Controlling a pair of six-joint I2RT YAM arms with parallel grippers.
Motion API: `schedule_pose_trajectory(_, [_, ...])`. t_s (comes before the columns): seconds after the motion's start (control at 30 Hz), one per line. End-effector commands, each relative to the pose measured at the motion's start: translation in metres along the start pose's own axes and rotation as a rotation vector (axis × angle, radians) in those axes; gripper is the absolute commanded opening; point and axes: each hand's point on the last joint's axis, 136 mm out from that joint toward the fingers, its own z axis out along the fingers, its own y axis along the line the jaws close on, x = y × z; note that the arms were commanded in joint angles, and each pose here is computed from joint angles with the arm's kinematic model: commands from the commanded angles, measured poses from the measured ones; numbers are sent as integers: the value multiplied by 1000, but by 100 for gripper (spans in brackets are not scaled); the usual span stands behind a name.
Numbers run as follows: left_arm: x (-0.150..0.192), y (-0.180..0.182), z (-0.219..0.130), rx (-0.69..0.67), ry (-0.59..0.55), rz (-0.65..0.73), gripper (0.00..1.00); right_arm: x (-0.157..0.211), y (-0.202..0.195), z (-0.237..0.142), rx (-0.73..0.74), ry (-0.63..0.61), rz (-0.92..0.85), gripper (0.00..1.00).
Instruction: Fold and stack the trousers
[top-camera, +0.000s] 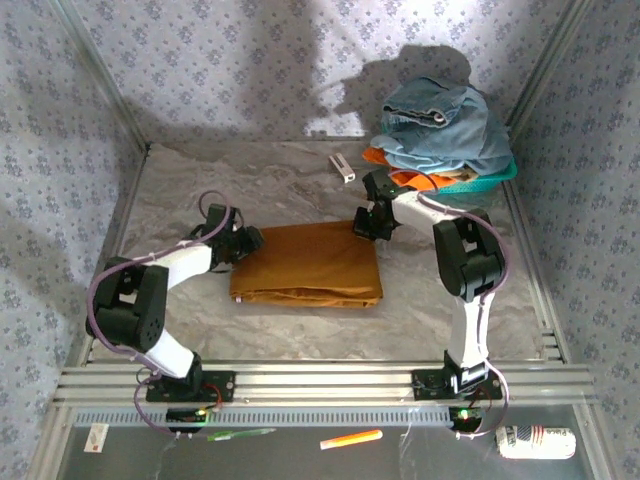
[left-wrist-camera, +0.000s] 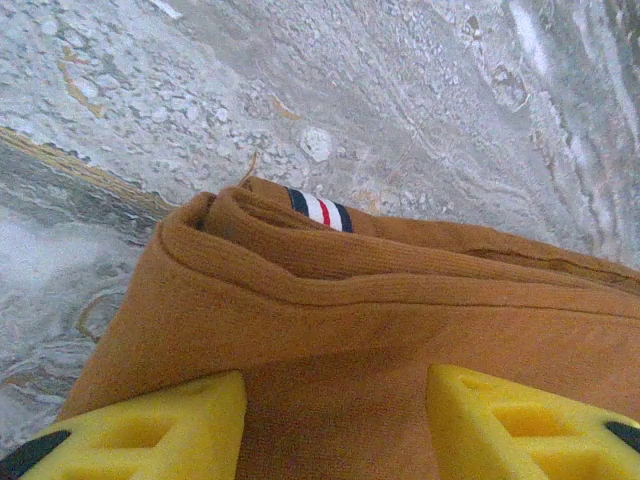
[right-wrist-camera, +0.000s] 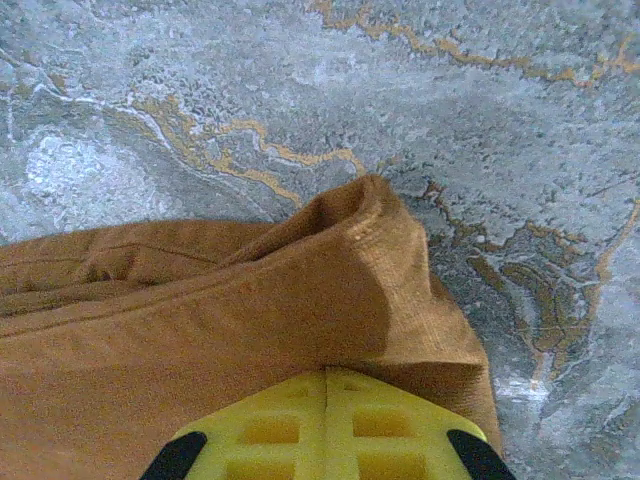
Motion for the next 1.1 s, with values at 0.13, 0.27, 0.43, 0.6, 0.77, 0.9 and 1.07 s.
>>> schedule_pose_trajectory(0.13, [-6, -31, -75, 20, -31, 130, 72, 28, 15, -82, -69, -58, -120, 30])
schedule_pose_trajectory(0.27, [31, -44, -99, -117, -5, 334, 82, 67, -10, -92, -1, -25, -150, 50])
schedule_pose_trajectory(0.43, [95, -51, -80, -233, 58, 494, 85, 117, -29, -74, 48, 57, -181, 53])
schedule_pose_trajectory(0.6, [137, -28, -40, -330, 124, 474, 77, 154, -34, -49, 109, 128, -224, 53])
schedule_pose_trajectory(0.77, [155, 21, -29, -394, 122, 393, 72, 177, -42, -27, 174, 157, -236, 51])
schedule_pose_trajectory(0.9, [152, 47, -26, -462, 105, 384, 72, 179, -33, -18, 169, 153, -230, 50])
schedule_pose_trajectory(1.07, [118, 76, -21, -521, 80, 304, 71, 162, 14, -6, 70, 125, -233, 48])
